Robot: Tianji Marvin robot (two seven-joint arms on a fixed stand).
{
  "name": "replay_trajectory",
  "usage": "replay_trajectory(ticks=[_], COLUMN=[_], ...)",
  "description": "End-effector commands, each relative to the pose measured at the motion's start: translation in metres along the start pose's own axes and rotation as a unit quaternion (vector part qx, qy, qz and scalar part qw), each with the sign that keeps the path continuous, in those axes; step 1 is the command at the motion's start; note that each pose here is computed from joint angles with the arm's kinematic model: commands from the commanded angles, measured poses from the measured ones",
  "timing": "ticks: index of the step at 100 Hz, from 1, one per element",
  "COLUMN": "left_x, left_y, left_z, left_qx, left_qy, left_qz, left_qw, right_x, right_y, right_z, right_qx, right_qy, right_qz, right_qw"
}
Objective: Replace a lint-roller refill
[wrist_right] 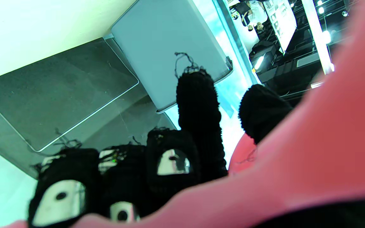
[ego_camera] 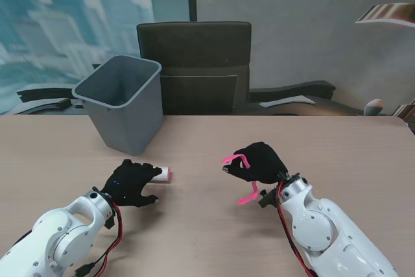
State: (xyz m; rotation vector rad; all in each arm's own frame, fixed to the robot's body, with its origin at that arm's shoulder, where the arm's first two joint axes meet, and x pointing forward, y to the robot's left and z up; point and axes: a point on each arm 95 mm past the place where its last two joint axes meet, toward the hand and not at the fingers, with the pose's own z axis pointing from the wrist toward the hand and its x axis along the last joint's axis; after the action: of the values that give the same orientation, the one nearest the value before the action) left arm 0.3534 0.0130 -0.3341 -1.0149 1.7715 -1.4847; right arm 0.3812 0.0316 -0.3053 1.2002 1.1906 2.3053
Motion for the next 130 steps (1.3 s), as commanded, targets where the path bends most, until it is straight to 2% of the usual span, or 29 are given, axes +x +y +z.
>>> replay_trajectory(ticks=[1,14,34,44,67,104,130], left_x=[-0.005,-0.011,-0.018,-0.024,-0.033,-0.034,-0.035], left_y=[0.005,0.008,0.005,0.004,0.005,0.014,0.02], left_z=[0.007,0.017,0.024,0.03,0.045,0.056,0.063], left_qx=[0.002,0.011,0.018,0.009,-0.015,-0.041,-0.057], left_qy=[-0.011,-0.026,-0.037,-0.041,-0.054,-0.052,-0.047], left_qz=[0.015,0.032,0.048,0.065,0.075,0.113,0.118], left_qw=[0.9998,0.9991,0.998,0.997,0.9956,0.9914,0.9902], right_x=[0.001,0.001,0.001,0.001,0.0,-0.002,-0.002], right_y=[-0.001,-0.001,-0.002,-0.003,-0.002,-0.002,-0.002], right_z=[-0.001,-0.001,-0.001,-0.001,-0.001,-0.002,-0.002], right_qx=[0.004,0.006,0.008,0.008,0.007,0.007,0.007], right_qy=[0.002,0.001,0.0,-0.001,-0.001,-0.001,-0.001], right_qz=[-0.002,-0.002,0.002,0.003,0.001,0.002,0.002], right_qw=[1.0,1.0,1.0,1.0,1.0,1.0,1.0])
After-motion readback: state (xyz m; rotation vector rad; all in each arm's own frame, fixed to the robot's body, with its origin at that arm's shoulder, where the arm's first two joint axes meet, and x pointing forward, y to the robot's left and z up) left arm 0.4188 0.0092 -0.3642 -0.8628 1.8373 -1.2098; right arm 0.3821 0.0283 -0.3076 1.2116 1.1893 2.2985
